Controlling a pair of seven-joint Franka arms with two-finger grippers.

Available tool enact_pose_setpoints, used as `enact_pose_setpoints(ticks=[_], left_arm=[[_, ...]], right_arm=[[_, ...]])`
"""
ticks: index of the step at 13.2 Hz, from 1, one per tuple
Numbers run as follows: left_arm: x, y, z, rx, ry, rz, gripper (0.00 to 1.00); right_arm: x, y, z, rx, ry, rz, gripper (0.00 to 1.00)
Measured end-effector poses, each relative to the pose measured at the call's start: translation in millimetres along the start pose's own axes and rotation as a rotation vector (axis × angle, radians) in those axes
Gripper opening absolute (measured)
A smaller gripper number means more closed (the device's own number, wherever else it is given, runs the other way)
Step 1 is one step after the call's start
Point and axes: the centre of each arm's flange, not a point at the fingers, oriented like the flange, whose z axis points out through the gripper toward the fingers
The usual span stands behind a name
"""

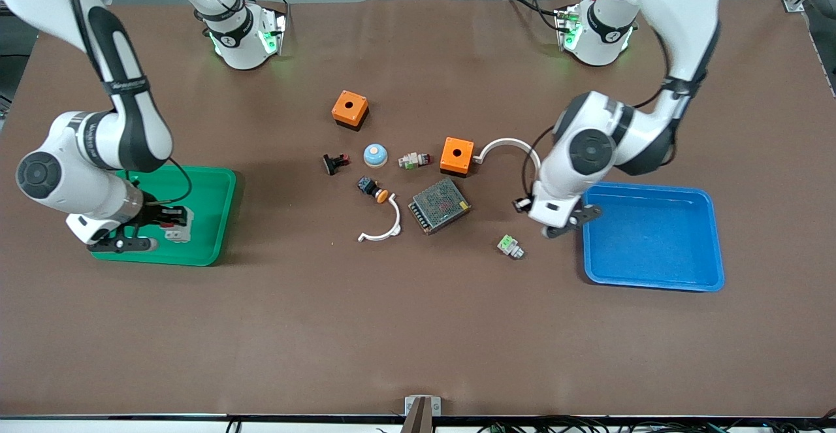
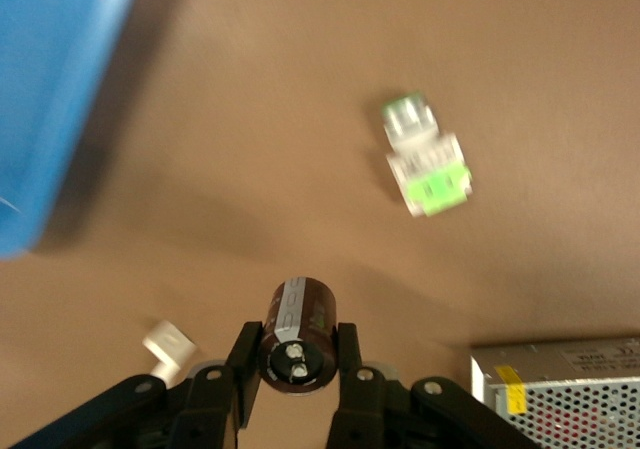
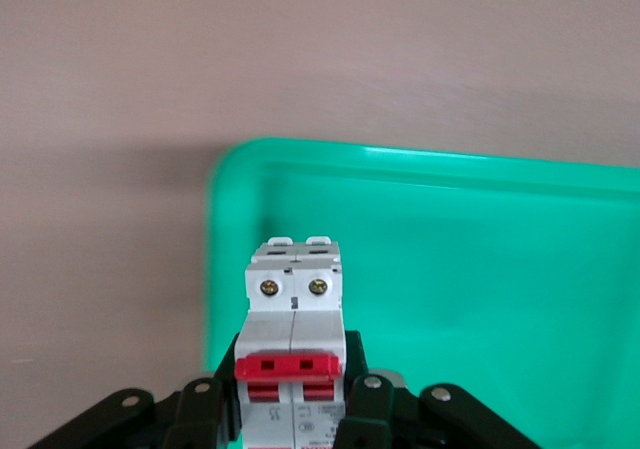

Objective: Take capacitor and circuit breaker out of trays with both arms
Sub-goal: 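Lift the capacitor with the left gripper while the right gripper grasps the breaker, then lower the capacitor with the left gripper while the right gripper carries the breaker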

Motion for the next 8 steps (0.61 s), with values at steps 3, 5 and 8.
enact_pose_setpoints(ticks=[3,5,8], left_arm=[[-26.5,10.3,43.9,-0.01,-0.011,-0.037,0.34],[-29.0,3.6,66.2,-0.004,-0.024,-0.042,0.34],[-26.9,-0.3,75.1,0.002,-0.031,-0.049,0.41]], right_arm=[[6.3,-88.1,-24.1,-0.006,0.026,0.051,0.4],[0.1,-156.1,-31.6,-0.006,0.046,0.087,0.4],[-10.0,-238.5,-21.1,-0.001,0.045,0.132,0.4]])
